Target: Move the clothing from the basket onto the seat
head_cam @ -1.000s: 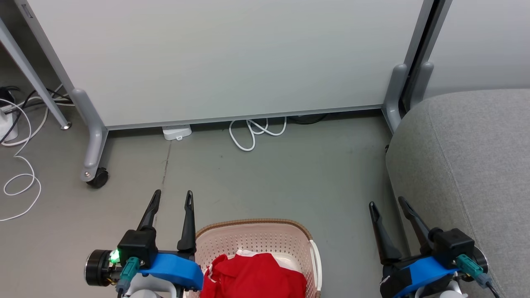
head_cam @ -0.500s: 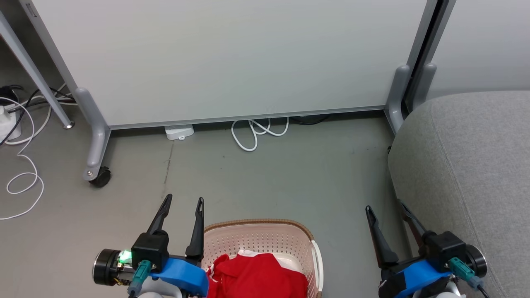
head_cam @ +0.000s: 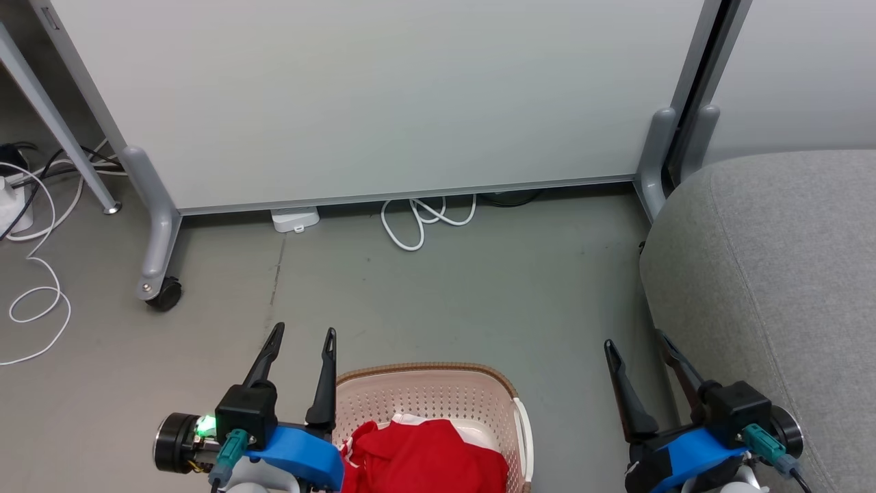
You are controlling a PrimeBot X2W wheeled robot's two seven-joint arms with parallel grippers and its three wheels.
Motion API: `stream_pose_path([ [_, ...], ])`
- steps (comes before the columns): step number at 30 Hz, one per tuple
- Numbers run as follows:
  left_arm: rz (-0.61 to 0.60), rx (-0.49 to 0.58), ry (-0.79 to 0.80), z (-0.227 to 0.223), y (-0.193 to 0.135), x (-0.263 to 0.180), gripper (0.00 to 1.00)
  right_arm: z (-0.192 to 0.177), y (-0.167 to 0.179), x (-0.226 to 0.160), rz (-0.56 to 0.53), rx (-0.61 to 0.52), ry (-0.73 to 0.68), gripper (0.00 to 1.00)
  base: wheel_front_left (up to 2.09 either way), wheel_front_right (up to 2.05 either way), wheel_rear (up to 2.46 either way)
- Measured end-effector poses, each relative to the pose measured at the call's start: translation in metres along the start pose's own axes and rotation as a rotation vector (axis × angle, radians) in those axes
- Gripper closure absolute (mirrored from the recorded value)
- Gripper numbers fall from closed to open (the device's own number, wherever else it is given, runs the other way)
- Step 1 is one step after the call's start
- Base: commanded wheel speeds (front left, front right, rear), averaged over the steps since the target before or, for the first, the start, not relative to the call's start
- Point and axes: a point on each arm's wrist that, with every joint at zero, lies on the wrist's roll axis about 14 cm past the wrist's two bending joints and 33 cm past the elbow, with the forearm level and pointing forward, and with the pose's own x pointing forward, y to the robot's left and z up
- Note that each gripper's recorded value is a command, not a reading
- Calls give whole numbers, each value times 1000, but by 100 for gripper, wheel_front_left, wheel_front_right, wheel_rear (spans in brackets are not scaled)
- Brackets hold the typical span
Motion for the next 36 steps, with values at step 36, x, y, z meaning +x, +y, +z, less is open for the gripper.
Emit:
stream_pose_path([
  [36,-451,111,589,-202,-69,92,0,-63,-78,73,-147,-16,103,0,0,0,0],
])
